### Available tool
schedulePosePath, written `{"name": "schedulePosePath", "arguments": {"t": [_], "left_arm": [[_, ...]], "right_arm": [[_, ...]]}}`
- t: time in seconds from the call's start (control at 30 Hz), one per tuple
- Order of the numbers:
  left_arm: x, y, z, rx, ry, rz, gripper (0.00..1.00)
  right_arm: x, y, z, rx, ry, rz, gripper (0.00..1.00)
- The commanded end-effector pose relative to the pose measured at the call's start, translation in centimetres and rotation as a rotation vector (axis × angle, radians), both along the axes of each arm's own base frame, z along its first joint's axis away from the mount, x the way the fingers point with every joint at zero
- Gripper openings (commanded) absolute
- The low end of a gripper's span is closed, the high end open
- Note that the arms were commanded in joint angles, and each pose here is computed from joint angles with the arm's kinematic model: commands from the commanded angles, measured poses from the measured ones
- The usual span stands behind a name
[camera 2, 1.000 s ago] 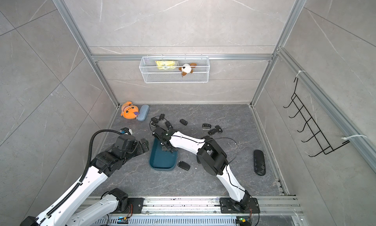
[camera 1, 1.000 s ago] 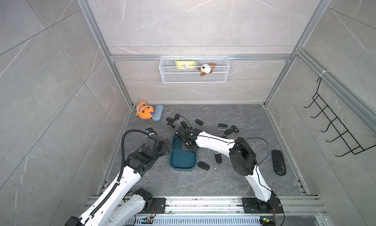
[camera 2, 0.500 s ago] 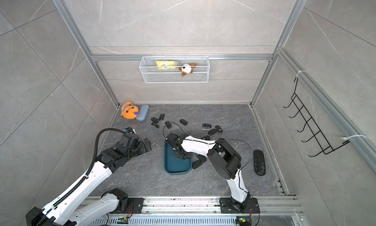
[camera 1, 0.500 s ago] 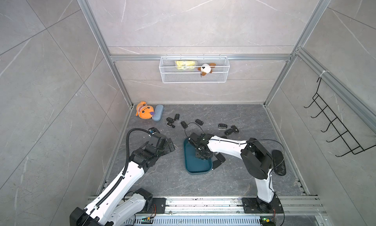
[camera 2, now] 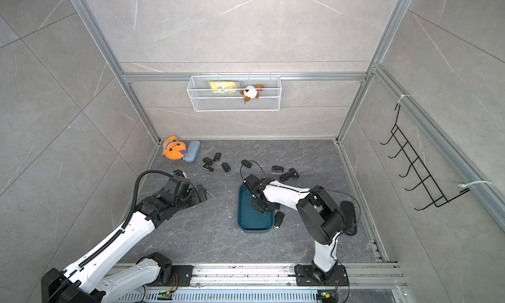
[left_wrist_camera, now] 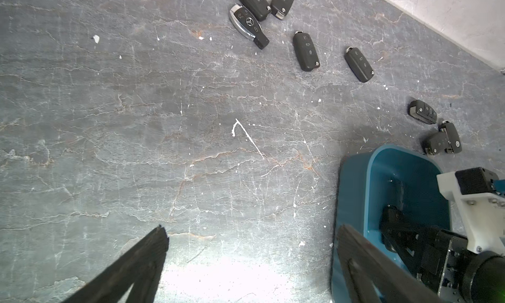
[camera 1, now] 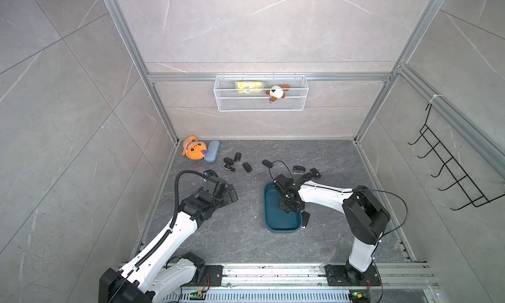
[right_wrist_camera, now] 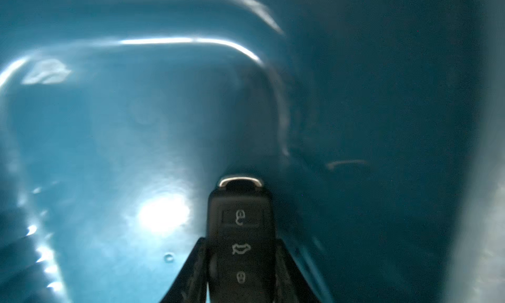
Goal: Place the car key into the storage box
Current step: Place the car key in the storage box.
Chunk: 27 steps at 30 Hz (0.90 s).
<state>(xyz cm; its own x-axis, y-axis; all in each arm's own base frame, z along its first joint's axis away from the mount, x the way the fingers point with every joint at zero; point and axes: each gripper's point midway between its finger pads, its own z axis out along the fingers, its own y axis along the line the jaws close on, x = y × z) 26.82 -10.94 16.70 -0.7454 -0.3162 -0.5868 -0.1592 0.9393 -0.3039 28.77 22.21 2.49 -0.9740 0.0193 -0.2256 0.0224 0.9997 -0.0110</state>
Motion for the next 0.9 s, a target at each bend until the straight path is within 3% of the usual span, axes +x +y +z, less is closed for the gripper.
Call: {"name": "schedulePosePath", "arguments": {"t": [0.0, 0.47, 0.87], "left_arm": [[0.9, -0.8, 1.7, -0.036, -0.042, -0.022, 1.00], [1.0, -1.9, 1.6, -0.059, -0.030, -0.071, 1.00], [1.2, -2.3, 1.4, -0.062, -0.020, -0.086, 1.00]], "right_arm": [[1.0, 1.5, 1.4, 0.048, -0.041, 0.045, 0.30], [5.0, 1.1, 0.9, 0.013, -0.060, -0.003, 0.31], [6.0, 0.3, -0.4, 0.001, -0.047, -0.028, 0.39]]}}
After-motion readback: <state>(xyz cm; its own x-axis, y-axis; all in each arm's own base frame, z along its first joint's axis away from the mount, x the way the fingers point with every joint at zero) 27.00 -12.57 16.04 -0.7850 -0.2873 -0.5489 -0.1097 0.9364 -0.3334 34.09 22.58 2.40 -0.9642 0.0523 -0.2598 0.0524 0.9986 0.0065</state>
